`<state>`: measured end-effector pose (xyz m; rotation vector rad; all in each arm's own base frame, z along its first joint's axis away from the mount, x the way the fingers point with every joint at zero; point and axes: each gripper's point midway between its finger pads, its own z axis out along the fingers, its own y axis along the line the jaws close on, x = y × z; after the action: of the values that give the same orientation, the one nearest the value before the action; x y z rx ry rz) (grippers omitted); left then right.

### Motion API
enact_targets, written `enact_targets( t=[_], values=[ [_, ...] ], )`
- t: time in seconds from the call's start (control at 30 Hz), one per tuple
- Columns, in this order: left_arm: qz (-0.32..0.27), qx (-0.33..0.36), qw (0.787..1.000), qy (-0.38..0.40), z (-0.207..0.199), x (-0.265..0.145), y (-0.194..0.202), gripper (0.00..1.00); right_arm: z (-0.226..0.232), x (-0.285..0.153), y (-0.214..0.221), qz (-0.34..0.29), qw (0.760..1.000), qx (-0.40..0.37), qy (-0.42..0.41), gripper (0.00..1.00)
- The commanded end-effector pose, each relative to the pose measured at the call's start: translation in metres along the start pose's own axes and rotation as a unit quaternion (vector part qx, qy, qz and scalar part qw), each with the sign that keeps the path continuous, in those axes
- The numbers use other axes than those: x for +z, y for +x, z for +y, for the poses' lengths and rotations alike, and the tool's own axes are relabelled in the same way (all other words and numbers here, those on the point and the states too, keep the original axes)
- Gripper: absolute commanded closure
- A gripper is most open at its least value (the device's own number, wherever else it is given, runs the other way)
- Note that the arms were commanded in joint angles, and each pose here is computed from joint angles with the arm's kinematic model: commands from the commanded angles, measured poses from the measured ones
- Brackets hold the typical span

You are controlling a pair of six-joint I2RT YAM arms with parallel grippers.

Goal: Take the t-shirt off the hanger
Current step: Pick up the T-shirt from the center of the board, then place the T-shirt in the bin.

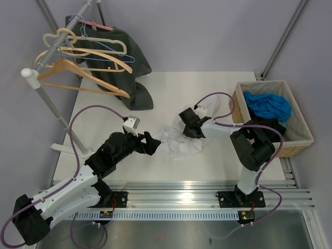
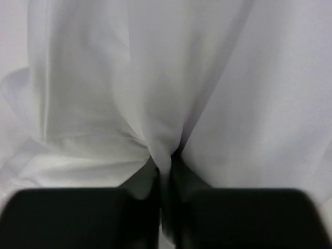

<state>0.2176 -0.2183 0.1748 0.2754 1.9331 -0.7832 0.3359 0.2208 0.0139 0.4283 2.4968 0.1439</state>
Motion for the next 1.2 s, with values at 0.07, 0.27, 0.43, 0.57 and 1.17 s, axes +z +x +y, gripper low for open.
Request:
enact_targets(
  t=[0.07, 0.27, 0.43, 0.57, 1.17],
  values=[
    [-0.040, -0.013, 0.998, 0.046, -0.021, -0.003, -0.020, 0.01, 0.011, -0.013, -0.023, -0.019, 1.000, -0.008, -0.016, 1.00],
    [-0.048, 0.002, 0.998, 0.047, -0.020, -0.006, -0.022, 0.01, 0.027, -0.146, -0.154, -0.173, 0.982, -0.024, -0.071, 1.00],
    [-0.053, 0.002, 0.996, 0.069, -0.029, -0.009, -0.024, 0.01, -0.011, -0.260, -0.247, -0.305, 0.949, 0.013, -0.077, 1.00],
    [-0.061, 0.001, 0.995, 0.077, -0.031, -0.014, -0.027, 0.01, -0.066, -0.328, -0.312, -0.395, 0.916, 0.062, -0.023, 1.00],
    [-0.054, -0.003, 0.996, 0.071, -0.031, -0.015, -0.027, 0.01, -0.158, -0.370, -0.353, -0.442, 0.882, 0.123, 0.106, 1.00]
  ],
)
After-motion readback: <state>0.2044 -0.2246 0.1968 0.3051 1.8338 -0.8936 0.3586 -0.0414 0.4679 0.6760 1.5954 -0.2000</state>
